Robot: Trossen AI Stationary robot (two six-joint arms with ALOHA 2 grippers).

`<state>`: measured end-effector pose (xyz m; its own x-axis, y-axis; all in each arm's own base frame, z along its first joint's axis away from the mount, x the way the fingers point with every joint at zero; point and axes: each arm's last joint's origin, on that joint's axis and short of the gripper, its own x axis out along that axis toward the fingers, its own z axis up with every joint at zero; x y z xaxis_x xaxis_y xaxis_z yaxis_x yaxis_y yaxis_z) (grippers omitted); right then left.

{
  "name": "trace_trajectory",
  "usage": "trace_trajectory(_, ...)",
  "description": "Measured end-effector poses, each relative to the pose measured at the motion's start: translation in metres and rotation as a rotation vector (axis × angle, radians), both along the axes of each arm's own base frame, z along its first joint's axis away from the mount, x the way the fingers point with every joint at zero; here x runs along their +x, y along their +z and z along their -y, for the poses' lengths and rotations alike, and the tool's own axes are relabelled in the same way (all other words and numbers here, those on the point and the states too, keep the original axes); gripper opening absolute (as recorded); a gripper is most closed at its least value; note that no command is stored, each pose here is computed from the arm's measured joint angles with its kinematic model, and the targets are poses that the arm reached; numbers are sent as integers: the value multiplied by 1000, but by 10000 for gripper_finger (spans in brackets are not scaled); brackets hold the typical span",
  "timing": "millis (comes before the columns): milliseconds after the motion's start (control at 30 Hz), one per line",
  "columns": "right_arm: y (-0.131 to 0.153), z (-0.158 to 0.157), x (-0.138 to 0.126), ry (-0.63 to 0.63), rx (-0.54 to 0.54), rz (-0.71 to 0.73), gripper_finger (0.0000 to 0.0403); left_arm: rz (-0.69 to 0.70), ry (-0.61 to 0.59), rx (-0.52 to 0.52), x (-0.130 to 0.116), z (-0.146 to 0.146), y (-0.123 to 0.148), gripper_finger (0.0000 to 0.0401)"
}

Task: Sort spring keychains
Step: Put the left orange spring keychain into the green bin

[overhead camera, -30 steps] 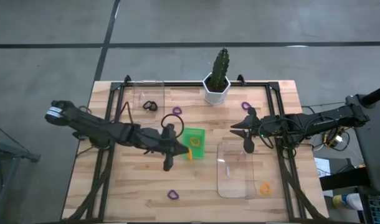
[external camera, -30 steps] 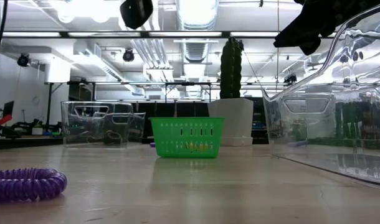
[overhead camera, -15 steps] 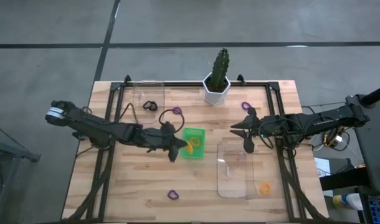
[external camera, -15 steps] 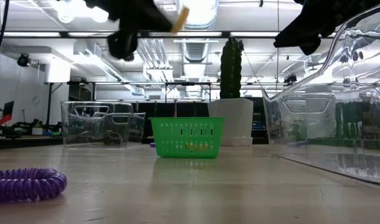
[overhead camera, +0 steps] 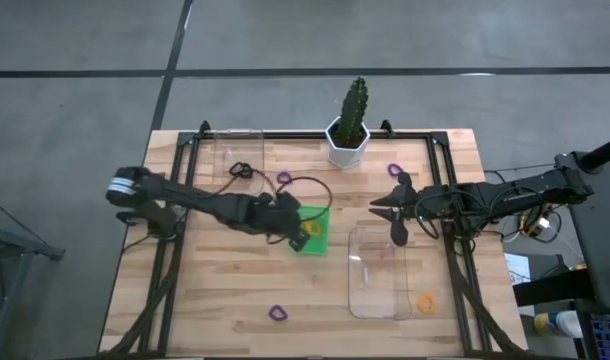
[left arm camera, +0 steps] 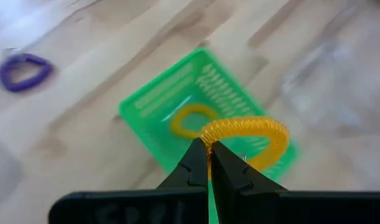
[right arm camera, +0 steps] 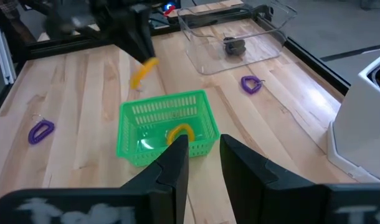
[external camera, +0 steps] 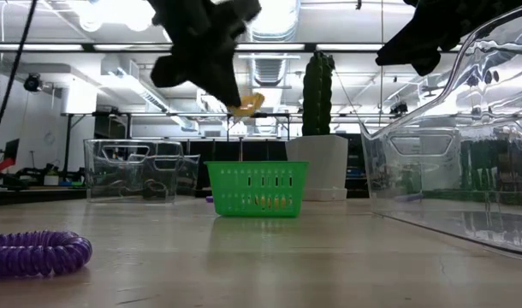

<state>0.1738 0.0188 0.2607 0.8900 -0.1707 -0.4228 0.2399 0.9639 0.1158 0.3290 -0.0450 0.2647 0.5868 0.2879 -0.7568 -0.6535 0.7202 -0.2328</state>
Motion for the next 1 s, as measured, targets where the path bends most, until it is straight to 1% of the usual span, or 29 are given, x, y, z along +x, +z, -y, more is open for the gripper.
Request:
trace_trajectory(67, 0, 0, 0, 0, 0, 0, 86, -89, -1, 15, 12, -4, -2, 0)
trace_trajectory(167, 0, 0, 0, -2, 3, 1, 86, -199, -26, 1, 27, -11, -9, 0)
trace_trajectory(300, 0, 0, 0, -3, 6, 1, 86, -235, -78, -88, 48, -20, -19, 0)
trace_trajectory(400, 0, 0, 0, -4, 7, 1, 86, -253, -92, -135, 57, -24, -26, 0)
trace_trajectory(633, 0, 0, 0, -4, 7, 1, 86, -263, -82, -189, 58, -31, -34, 0)
trace_trajectory(1000, 0, 0, 0, -4, 7, 1, 86, -273, -75, -193, 55, -34, -50, 21)
